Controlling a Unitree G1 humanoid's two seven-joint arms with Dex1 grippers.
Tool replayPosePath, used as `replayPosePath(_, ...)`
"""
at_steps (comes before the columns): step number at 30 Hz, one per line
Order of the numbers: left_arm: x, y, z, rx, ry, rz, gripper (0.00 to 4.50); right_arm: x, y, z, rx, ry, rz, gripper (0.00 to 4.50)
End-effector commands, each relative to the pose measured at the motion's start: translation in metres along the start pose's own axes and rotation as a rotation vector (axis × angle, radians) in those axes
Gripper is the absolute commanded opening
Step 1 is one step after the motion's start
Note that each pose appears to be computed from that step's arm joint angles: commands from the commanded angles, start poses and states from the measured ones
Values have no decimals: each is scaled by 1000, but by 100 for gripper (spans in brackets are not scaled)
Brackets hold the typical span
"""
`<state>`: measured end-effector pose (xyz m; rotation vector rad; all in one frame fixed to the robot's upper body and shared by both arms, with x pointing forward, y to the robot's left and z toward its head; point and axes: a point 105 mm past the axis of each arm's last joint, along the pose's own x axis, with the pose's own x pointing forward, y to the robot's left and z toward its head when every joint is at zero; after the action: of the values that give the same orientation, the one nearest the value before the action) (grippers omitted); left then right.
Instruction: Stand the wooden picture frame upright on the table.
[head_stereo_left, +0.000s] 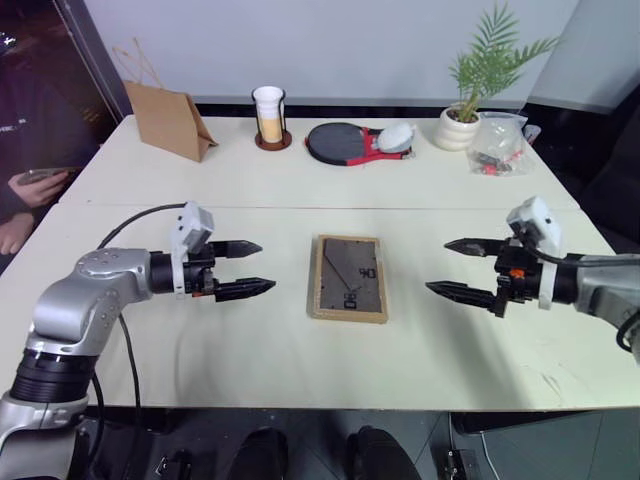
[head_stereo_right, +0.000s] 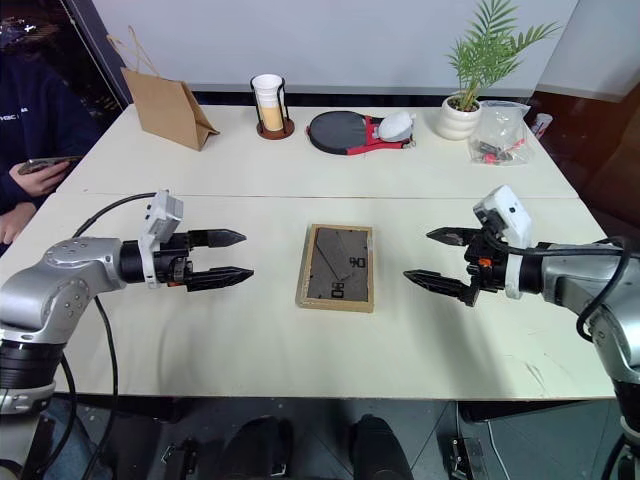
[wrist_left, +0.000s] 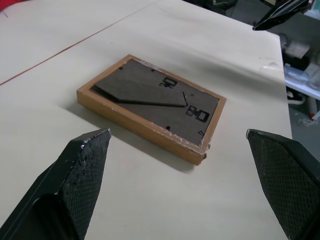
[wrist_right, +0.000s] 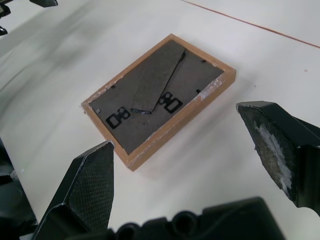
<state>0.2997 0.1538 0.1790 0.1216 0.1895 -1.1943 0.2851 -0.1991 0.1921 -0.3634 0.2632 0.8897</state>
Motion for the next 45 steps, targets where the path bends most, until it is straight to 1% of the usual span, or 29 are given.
replayPosePath(1, 4, 2, 2, 55, -4, 11, 450, 3, -5, 3, -39, -15, -33, 445)
replayPosePath(3, 10, 2, -3, 70, 1, 2, 450, 10, -5, -2, -35, -18, -32, 445)
replayPosePath(4, 14, 2, -6, 73, 5, -5, 409, 13, -6, -4, -29, -21, -35, 407)
replayPosePath(5, 17, 3, -8, 75, 7, -10, 394, 15, -7, -5, -25, -23, -38, 391)
replayPosePath(6, 22, 3, -12, 76, 12, -21, 358, 19, -11, -7, -21, -23, -51, 354)
replayPosePath(8, 34, 5, -17, 81, 10, -38, 259, 28, -17, -12, -25, -18, -64, 257)
replayPosePath(9, 38, 7, -19, 89, 7, -37, 202, 32, -19, -15, -27, -14, -65, 203)
replayPosePath(10, 40, 9, -19, 96, 6, -35, 156, 34, -20, -16, -30, -13, -64, 157)
replayPosePath(12, 48, 15, -22, 104, 6, -36, 41, 42, -22, -25, -51, 13, -54, 45)
replayPosePath(13, 53, 18, -24, 108, 10, -36, 2, 46, -22, -29, -60, 22, -48, 3)
replayPosePath(17, 71, 29, -38, 133, 58, -11, 2, 61, -27, -39, -80, 43, -41, 3)
replayPosePath(22, 94, 36, -54, 135, 94, 37, 2, 86, -31, -50, -109, 61, -60, 3)
replayPosePath(25, 103, 36, -69, 176, 147, 63, 2, 100, -26, -55, -117, 71, -52, 3)
replayPosePath(28, 108, 27, -73, 157, 143, 39, 2, 108, -10, -57, -106, 66, 1, 3)
replayPosePath(31, 107, 13, -74, 128, 137, -16, 2, 112, 6, -56, -88, 52, 51, 3)
replayPosePath(36, 93, -8, -77, 107, 171, -90, 2, 111, 27, -56, -79, 51, 102, 3)
replayPosePath(41, 80, -14, -83, 108, 213, -90, 2, 110, 35, -56, -75, 57, 102, 3)
replayPosePath(45, 71, -3, -91, 114, 254, -31, 2, 103, 26, -62, -105, 100, 44, 3)
